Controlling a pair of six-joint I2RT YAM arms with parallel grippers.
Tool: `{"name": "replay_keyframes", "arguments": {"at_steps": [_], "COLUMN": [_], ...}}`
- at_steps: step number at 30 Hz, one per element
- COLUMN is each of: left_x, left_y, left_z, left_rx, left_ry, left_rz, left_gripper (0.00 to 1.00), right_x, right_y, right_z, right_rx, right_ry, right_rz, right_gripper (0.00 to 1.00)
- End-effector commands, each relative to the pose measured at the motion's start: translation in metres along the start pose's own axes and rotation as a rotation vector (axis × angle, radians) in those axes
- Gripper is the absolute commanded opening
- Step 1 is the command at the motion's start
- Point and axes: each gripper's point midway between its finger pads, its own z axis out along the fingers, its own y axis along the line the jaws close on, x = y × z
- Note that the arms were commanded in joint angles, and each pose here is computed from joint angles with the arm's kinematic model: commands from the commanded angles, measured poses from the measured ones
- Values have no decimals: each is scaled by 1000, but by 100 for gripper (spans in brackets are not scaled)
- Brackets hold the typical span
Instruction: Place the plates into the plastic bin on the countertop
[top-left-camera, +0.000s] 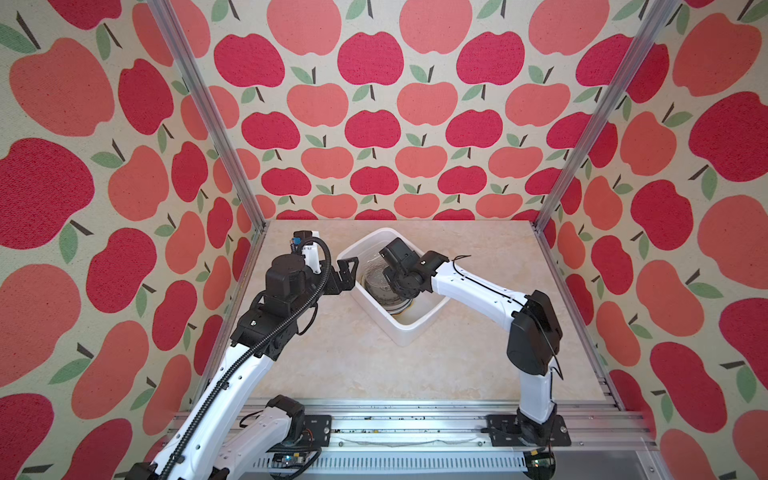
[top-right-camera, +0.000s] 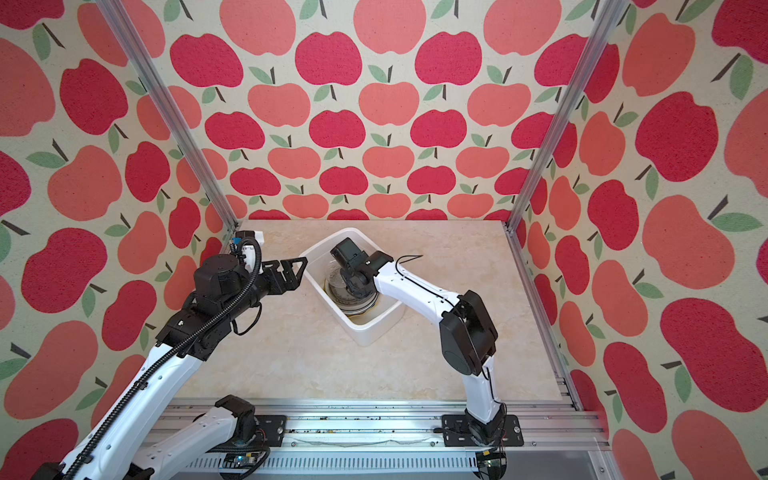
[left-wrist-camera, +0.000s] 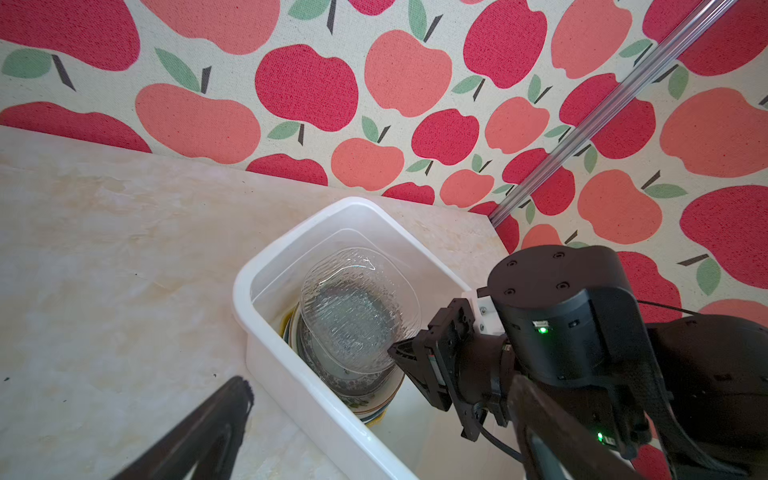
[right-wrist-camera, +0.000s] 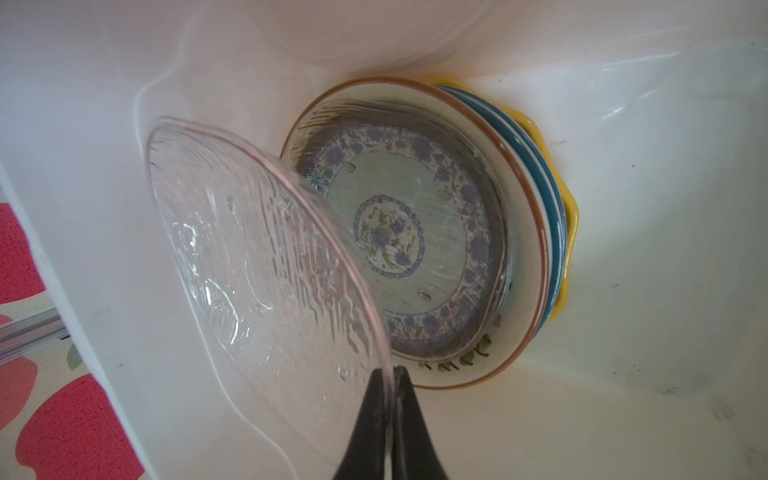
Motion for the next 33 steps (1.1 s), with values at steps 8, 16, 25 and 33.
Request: {"name": "replay_keyframes", "arguments": {"at_steps": [8, 16, 25, 33], "left_x": [3, 3, 2, 2], "left_y": [0, 0, -1, -1], "left_z": [-2, 2, 5, 2], "left_rx": [11, 10, 12, 9], "left_ry": [-3, 0, 5, 3], "left_rz": [26, 21, 24, 27], "left_gripper": [99, 99, 99, 99], "right_x": [-2, -11, -9, -10], "right_y": [-31, -40, -27, -16], "right_z": [8, 21, 33, 22], "right_rx": [46, 56, 24, -2], "right_ry": [-36, -27, 18, 12], "right_rz": [99, 116, 108, 87], "right_gripper": [0, 0, 15, 40]}}
